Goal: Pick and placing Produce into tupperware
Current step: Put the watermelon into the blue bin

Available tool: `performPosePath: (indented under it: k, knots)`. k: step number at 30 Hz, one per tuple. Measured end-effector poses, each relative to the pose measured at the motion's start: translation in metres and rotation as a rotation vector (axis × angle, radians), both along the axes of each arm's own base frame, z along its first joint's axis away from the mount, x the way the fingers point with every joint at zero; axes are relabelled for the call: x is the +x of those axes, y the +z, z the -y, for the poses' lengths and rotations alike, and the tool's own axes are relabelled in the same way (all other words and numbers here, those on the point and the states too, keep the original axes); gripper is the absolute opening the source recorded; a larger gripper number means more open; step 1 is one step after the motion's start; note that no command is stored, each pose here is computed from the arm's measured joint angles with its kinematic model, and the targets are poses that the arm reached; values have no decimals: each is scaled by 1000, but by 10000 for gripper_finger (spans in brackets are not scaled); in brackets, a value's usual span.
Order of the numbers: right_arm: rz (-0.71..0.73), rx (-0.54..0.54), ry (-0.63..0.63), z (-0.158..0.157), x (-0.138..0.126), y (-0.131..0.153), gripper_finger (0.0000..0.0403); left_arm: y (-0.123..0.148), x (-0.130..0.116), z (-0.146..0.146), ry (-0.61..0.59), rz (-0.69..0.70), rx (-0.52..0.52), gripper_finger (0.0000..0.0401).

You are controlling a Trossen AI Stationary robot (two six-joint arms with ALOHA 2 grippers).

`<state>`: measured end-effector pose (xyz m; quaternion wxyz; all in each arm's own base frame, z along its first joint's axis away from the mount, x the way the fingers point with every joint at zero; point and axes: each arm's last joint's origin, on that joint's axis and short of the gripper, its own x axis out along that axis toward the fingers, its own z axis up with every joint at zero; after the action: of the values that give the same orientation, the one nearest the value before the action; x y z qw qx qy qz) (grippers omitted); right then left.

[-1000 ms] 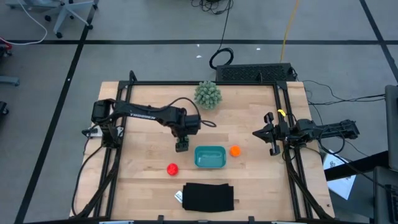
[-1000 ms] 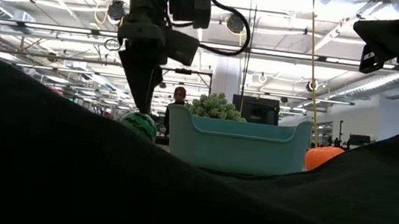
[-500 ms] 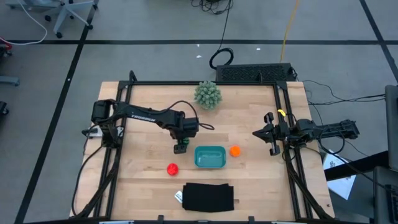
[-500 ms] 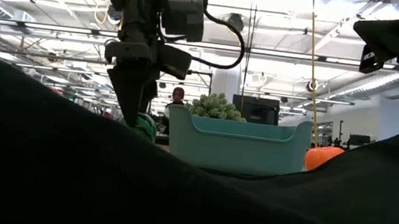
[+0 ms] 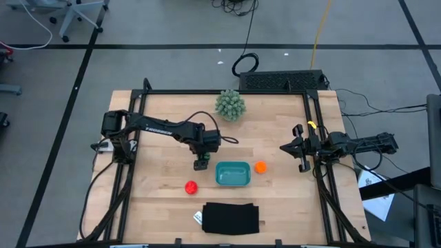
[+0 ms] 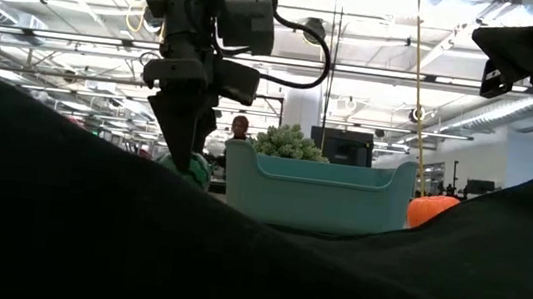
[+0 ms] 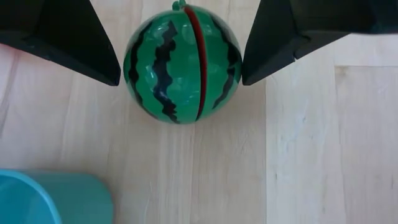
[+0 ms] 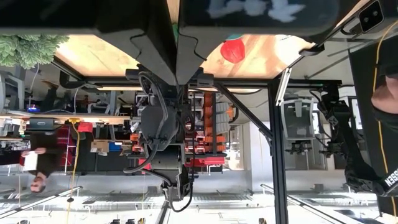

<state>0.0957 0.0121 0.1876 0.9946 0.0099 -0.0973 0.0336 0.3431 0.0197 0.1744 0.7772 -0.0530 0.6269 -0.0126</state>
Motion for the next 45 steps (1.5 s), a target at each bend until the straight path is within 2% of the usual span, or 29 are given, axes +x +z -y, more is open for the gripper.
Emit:
performPosePath:
  k: [7, 17, 26, 31, 36, 45]
  knots:
    - [0, 0, 0, 0, 0, 0, 0, 0, 0, 1, 1, 0, -12, 337]
    - [0, 0, 0, 0, 0, 0, 0, 1, 0, 1, 6, 4, -17, 255]
    - [0, 0, 0, 0, 0, 0, 0, 1, 0, 1, -8, -4, -24, 283]
    - [0, 0, 0, 0, 0, 0, 0, 6, 0, 1, -17, -27, -23, 279]
    - [0, 0, -1, 0, 0, 0, 0, 22, 5, 1, -31, -29, -7, 265]
    - [0, 0, 0, 0, 0, 0, 0, 66, 15, -1, -70, -4, 24, 279]
